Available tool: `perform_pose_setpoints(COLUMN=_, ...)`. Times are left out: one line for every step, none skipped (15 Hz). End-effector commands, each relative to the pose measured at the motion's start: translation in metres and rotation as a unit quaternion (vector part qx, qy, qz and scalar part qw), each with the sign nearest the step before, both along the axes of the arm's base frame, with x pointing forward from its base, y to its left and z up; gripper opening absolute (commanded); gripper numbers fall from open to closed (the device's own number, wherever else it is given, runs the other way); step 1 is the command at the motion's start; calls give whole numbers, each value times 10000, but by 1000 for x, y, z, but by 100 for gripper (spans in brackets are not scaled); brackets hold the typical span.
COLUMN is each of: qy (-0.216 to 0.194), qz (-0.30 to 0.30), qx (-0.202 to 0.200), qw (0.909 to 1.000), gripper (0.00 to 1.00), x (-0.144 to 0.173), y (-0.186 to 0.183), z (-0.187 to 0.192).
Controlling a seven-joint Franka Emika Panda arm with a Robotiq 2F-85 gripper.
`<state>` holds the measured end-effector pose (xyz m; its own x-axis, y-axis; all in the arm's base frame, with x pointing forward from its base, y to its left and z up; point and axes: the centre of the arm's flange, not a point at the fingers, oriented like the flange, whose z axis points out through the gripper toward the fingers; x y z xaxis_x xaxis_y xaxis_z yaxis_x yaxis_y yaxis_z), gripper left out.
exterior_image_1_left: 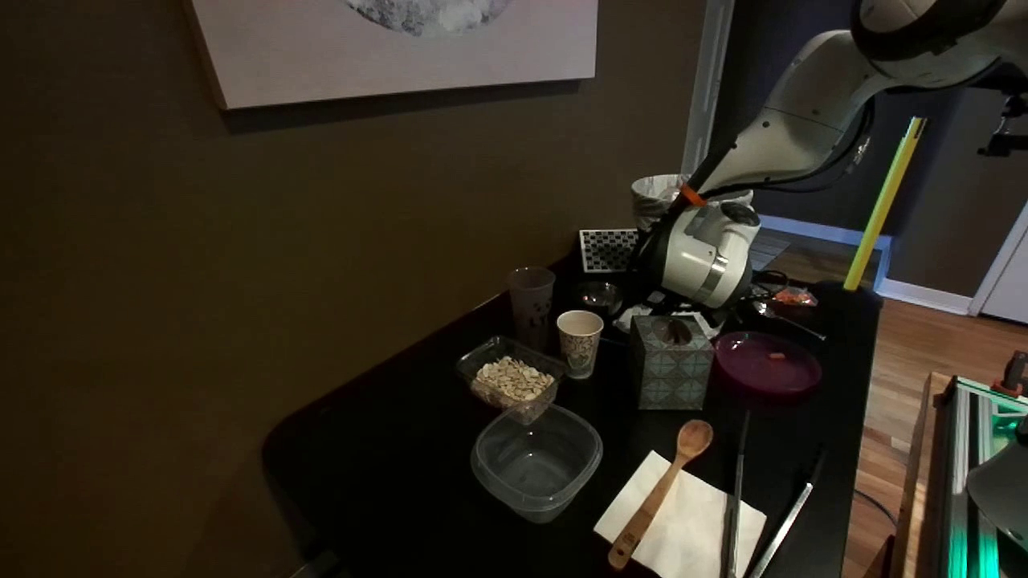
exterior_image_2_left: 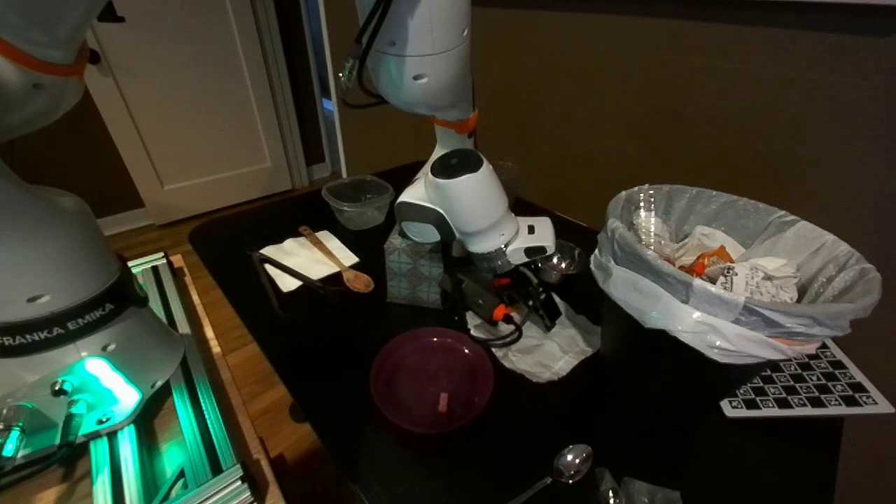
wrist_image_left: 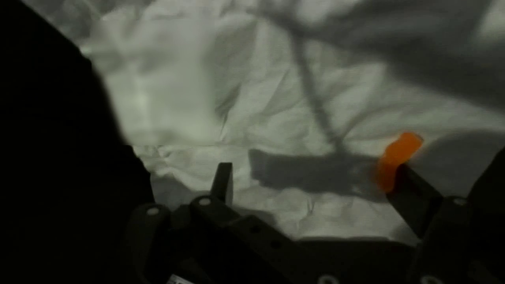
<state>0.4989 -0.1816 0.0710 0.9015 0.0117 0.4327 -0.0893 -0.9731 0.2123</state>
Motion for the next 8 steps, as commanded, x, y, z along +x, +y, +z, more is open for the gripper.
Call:
perform_pose_setpoints(qy=28, qz=-65, qx=215, qw=9997, gripper=100, x=-32, y=-3, z=-26)
perform_pose_setpoints(qy=-18, qz=-87, qx=281, qw=9996, gripper=100, x=-35, y=-3, z=-24)
perform_pose_setpoints(qy=-57, qz=-102, qx=357, qw=9993, gripper=100, x=-36, y=-4, z=-21)
perform_pose_setpoints(qy=-106, qz=-131, qx=443, qw=9989, gripper=100, x=-38, y=-6, z=-18)
perform_pose_setpoints(qy=-143, qz=-171, qx=539, qw=9983, gripper=100, x=-40, y=-7, z=-15)
perform_pose_setpoints(qy=-190, qz=-234, qx=677, qw=9972, gripper=100, x=-41, y=-10, z=-12)
perform_pose_setpoints(qy=-261, qz=-296, qx=819, qw=9959, gripper=100, x=-43, y=-14, z=-8)
perform_pose_setpoints(qy=-334, qz=-386, qx=924, qw=9944, gripper=100, x=-45, y=-17, z=-5)
